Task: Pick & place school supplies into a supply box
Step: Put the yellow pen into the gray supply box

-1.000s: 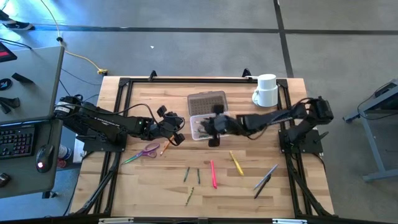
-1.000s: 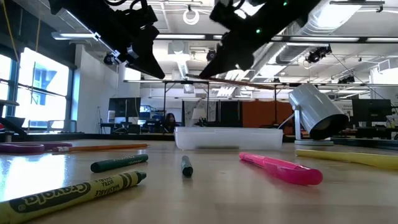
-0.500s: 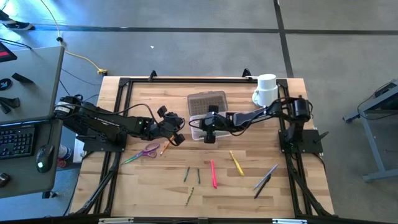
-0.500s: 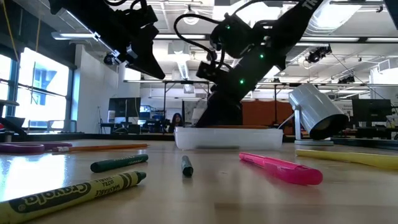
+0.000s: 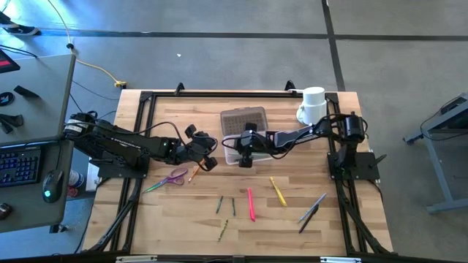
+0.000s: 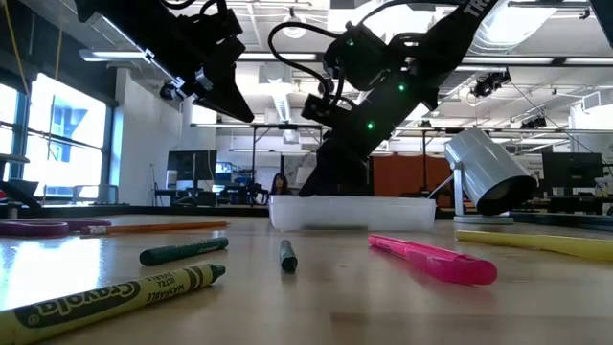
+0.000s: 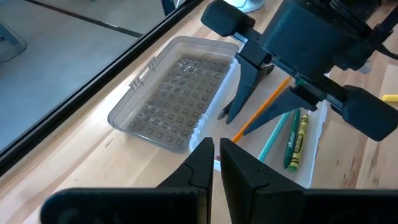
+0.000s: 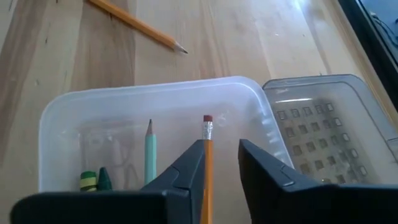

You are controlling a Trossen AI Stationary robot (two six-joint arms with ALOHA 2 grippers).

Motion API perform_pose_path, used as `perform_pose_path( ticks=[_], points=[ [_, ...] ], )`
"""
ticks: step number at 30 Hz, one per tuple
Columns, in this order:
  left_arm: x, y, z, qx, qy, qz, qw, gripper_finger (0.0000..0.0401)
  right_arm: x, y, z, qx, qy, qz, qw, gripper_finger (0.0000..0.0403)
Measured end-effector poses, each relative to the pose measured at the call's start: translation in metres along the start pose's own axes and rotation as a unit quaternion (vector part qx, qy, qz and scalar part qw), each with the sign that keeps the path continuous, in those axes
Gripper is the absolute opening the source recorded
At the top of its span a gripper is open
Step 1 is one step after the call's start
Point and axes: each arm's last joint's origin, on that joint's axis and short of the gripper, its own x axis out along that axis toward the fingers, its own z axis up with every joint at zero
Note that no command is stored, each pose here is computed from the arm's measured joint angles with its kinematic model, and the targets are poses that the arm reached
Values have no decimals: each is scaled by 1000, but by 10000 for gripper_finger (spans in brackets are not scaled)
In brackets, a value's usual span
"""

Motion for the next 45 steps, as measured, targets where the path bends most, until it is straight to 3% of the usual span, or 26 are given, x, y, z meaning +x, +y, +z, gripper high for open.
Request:
perform_pose_path(
  ticks=[7, 12, 16, 22, 25, 28, 32, 37, 41, 45],
  points=[
    [0, 0, 0, 0, 2, -4, 1000, 62, 0, 1, 1, 17, -5, 10, 1000, 106],
    [0, 0, 0, -1, 2, -5, 1000, 62, -1, 4, 9, 2, -52, 57, 997, 106],
    [0, -1, 0, -19, 6, -14, 1000, 62, -3, 10, 14, -6, -75, 58, 996, 103],
    [0, -2, -1, -29, 10, -25, 999, 62, -9, 28, 18, -42, -73, 75, 994, 108],
    [0, -1, -1, -29, 12, -25, 999, 62, -25, 47, 38, -96, -64, 99, 988, 105],
    [0, -1, -1, -29, 11, -25, 999, 62, -49, 63, 61, -129, -28, 88, 987, 101],
    [0, -1, -1, -28, 12, -25, 999, 62, -82, 76, 77, -69, 67, 62, 993, 99],
    [0, -2, -1, -29, 17, -39, 999, 62, -112, 87, 81, 84, 151, 36, 984, 99],
    [0, -2, -1, -29, 18, -39, 999, 62, -117, 97, 60, 160, 231, 24, 959, 99],
    [0, -2, -1, -30, 12, -33, 999, 62, -119, 101, 29, 233, 334, 7, 913, 99]
  ],
)
